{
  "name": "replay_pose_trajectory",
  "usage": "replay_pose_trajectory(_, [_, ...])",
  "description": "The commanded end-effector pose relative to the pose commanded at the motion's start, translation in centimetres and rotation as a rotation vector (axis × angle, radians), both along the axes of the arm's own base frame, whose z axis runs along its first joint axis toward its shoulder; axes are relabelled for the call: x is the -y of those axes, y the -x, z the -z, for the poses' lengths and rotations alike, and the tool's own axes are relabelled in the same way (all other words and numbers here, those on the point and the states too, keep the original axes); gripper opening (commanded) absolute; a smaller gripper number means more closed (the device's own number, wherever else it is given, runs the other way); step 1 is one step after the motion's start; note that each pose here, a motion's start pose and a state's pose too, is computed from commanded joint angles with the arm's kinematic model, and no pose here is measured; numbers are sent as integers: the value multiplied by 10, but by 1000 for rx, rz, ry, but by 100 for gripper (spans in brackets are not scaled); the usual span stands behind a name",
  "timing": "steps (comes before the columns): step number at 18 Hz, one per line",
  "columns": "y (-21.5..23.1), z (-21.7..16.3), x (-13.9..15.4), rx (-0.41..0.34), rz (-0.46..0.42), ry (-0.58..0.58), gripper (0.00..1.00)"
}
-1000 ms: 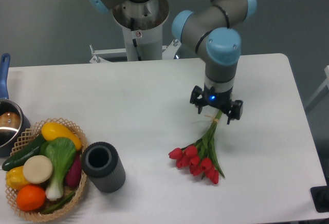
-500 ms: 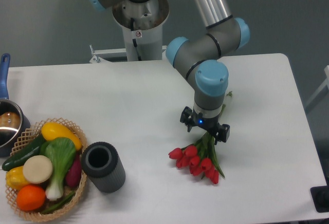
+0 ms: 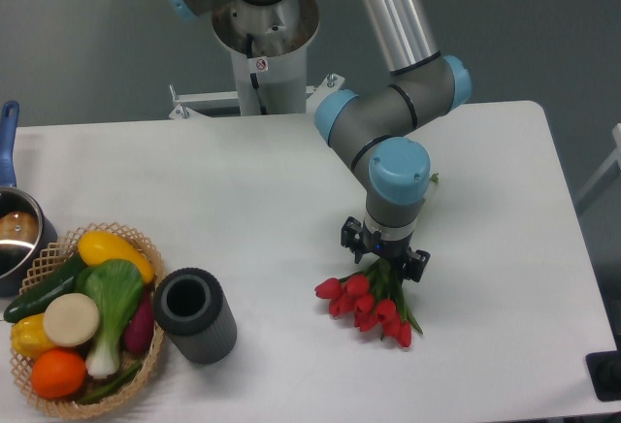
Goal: Pick up the flowers from the table
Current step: 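Lift the red tulip bunch up off the table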
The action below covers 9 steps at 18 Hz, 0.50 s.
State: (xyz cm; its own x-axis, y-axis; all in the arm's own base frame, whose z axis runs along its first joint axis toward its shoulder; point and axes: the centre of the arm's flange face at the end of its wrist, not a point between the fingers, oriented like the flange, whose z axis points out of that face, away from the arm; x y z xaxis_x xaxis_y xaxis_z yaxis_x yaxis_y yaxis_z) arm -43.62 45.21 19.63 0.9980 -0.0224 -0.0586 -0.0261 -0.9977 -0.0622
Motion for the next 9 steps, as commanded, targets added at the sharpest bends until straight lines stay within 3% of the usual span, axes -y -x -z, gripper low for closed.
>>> replay_pose_trajectory(1, [0,-6,-1,-8,-40,-6,0])
replay_pose_trajectory(9, [27,-78,25,-107,-134,-69,0])
